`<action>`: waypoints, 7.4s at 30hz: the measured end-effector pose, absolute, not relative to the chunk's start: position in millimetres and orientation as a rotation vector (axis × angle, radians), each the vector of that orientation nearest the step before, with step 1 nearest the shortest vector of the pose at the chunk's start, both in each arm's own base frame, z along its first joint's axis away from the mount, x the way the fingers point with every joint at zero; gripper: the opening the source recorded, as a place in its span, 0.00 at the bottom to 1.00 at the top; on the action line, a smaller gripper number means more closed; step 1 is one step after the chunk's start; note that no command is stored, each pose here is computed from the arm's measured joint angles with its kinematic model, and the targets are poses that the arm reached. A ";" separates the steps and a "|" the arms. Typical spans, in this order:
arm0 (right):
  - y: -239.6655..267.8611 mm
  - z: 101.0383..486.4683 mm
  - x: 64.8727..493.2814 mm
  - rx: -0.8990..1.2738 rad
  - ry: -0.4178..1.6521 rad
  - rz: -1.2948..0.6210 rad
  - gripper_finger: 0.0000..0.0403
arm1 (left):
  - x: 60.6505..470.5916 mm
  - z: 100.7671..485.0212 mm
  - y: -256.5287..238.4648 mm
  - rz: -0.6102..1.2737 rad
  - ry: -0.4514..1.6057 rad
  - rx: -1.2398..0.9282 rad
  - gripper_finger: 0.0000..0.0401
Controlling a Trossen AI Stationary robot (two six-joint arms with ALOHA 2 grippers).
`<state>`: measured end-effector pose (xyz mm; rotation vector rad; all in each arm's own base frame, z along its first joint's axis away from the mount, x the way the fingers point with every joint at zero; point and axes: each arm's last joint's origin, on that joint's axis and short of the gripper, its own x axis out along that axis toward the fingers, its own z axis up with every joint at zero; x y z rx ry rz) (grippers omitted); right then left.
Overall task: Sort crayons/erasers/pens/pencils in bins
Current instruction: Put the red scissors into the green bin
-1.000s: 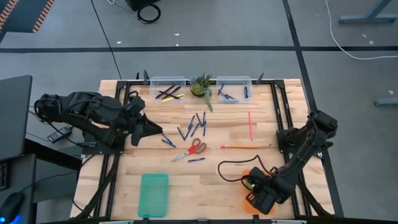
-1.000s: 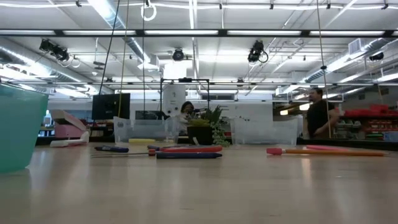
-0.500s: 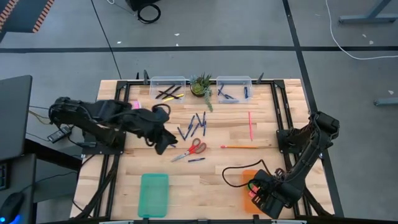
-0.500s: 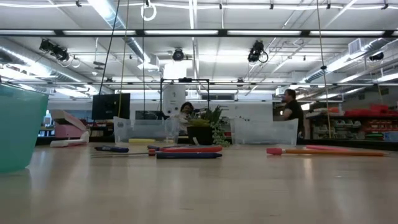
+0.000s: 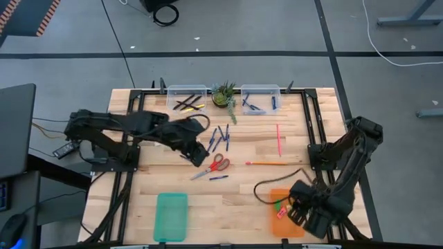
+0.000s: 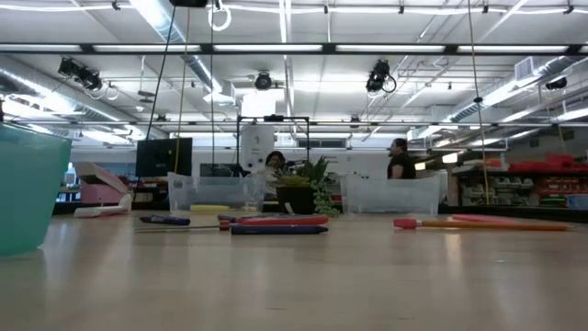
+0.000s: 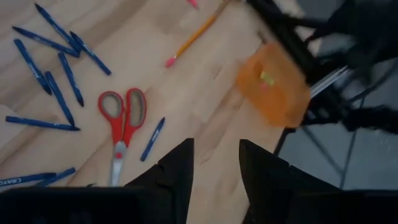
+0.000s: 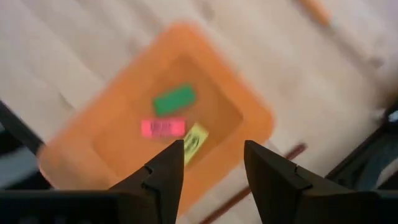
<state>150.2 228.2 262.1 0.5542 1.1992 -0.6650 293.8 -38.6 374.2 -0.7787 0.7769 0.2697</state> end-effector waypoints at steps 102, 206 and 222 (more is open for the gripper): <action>85.4 377.9 128.2 0.463 0.638 -0.423 0.43 | 416.7 174.5 -14.5 0.452 1.256 -0.534 0.50; 50.9 376.8 142.2 0.281 0.706 -0.535 0.43 | 343.9 317.4 -185.5 0.822 1.238 -0.792 0.20; 51.0 376.7 142.3 0.282 0.709 -0.532 0.43 | 299.5 269.3 -237.7 0.980 1.286 -0.706 0.20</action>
